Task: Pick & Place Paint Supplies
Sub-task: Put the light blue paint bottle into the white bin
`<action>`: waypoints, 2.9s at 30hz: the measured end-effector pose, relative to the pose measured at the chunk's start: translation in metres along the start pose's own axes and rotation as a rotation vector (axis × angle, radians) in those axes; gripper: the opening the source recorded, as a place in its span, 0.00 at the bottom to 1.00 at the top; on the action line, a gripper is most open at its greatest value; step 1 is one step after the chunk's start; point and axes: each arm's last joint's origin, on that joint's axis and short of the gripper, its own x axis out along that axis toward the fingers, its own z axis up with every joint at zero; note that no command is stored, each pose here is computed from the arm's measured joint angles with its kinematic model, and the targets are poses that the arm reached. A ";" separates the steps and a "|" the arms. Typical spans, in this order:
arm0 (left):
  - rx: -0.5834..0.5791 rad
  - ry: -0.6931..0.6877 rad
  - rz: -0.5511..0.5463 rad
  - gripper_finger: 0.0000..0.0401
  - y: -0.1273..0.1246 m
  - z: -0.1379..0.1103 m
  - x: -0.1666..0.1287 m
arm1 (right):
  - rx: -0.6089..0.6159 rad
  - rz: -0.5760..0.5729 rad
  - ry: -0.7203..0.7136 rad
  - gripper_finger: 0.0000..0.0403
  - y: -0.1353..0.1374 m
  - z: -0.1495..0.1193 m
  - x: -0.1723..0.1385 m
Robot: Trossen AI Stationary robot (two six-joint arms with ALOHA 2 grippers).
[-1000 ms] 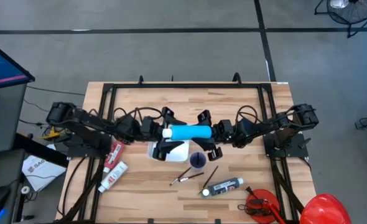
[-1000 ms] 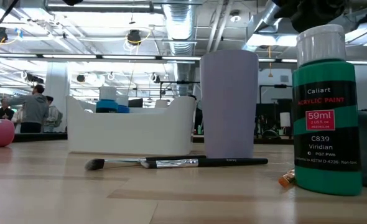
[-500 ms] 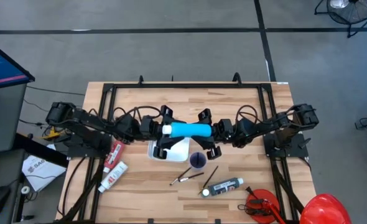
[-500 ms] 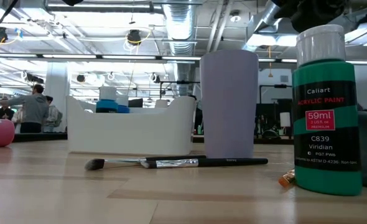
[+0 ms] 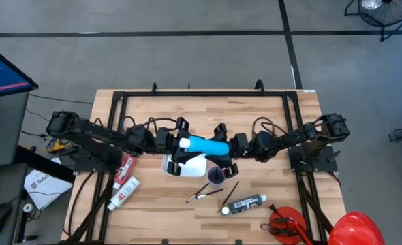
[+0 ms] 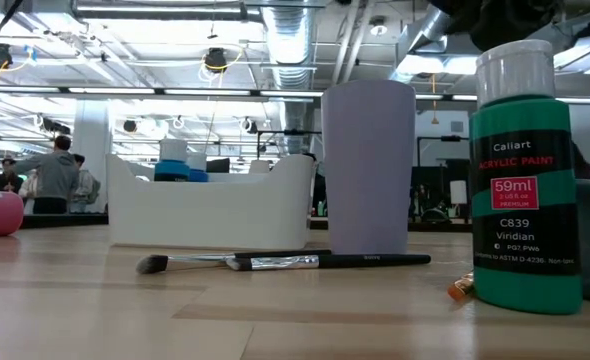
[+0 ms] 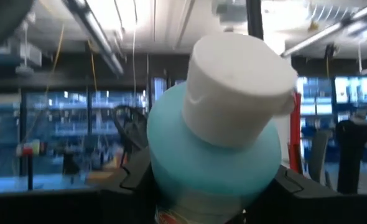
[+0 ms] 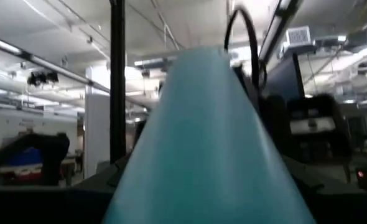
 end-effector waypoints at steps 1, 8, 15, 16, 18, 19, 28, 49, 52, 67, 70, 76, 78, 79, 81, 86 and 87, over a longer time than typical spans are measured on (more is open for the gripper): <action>-0.002 0.023 0.003 0.40 0.000 0.003 -0.002 | 0.010 -0.003 0.023 0.56 0.000 -0.002 0.000; -0.054 0.185 0.050 0.40 0.004 0.025 -0.020 | 0.047 -0.059 0.205 0.57 -0.012 -0.006 0.010; -0.103 0.337 0.073 0.40 0.005 0.038 -0.039 | 0.051 -0.079 0.484 0.57 -0.014 -0.009 0.033; -0.114 0.373 0.075 0.40 0.005 0.038 -0.043 | 0.049 -0.081 0.505 0.57 -0.014 -0.007 0.036; -0.135 0.437 0.082 0.40 0.005 0.033 -0.046 | 0.023 -0.070 0.531 0.57 -0.012 -0.004 0.041; -0.142 0.480 0.082 0.40 0.005 0.031 -0.049 | 0.011 -0.066 0.546 0.57 -0.010 -0.003 0.042; -0.166 0.545 0.064 0.40 0.002 0.021 -0.050 | 0.024 -0.058 0.659 0.57 -0.005 -0.010 0.039; -0.135 0.429 0.050 0.40 0.008 0.024 -0.039 | 0.088 -0.054 0.741 0.57 -0.011 -0.012 0.038; -0.141 0.439 0.042 0.40 0.008 0.022 -0.039 | 0.061 -0.042 0.742 0.58 -0.010 -0.012 0.038; -0.143 0.472 0.037 0.42 0.007 0.010 -0.035 | 0.055 -0.042 0.753 0.40 -0.010 -0.013 0.037; -0.139 0.471 0.036 0.47 0.007 0.011 -0.035 | 0.055 -0.042 0.751 0.40 -0.010 -0.013 0.037; -0.143 0.506 0.055 0.62 0.008 0.008 -0.036 | 0.054 -0.043 0.740 0.44 -0.010 -0.013 0.037; -0.141 0.511 0.060 0.66 0.007 0.007 -0.037 | 0.052 -0.039 0.709 0.44 -0.010 -0.011 0.039; -0.141 0.504 0.060 0.67 0.007 0.008 -0.036 | 0.051 -0.037 0.696 0.44 -0.010 -0.010 0.040; -0.137 0.494 0.072 0.70 0.007 0.007 -0.035 | 0.051 -0.034 0.691 0.41 -0.009 -0.009 0.041; -0.089 0.446 0.066 0.71 0.003 0.004 -0.029 | 0.046 -0.026 0.645 0.38 -0.009 -0.008 0.044; -0.084 0.433 0.062 0.71 0.002 0.003 -0.027 | 0.046 -0.025 0.639 0.38 -0.009 -0.009 0.045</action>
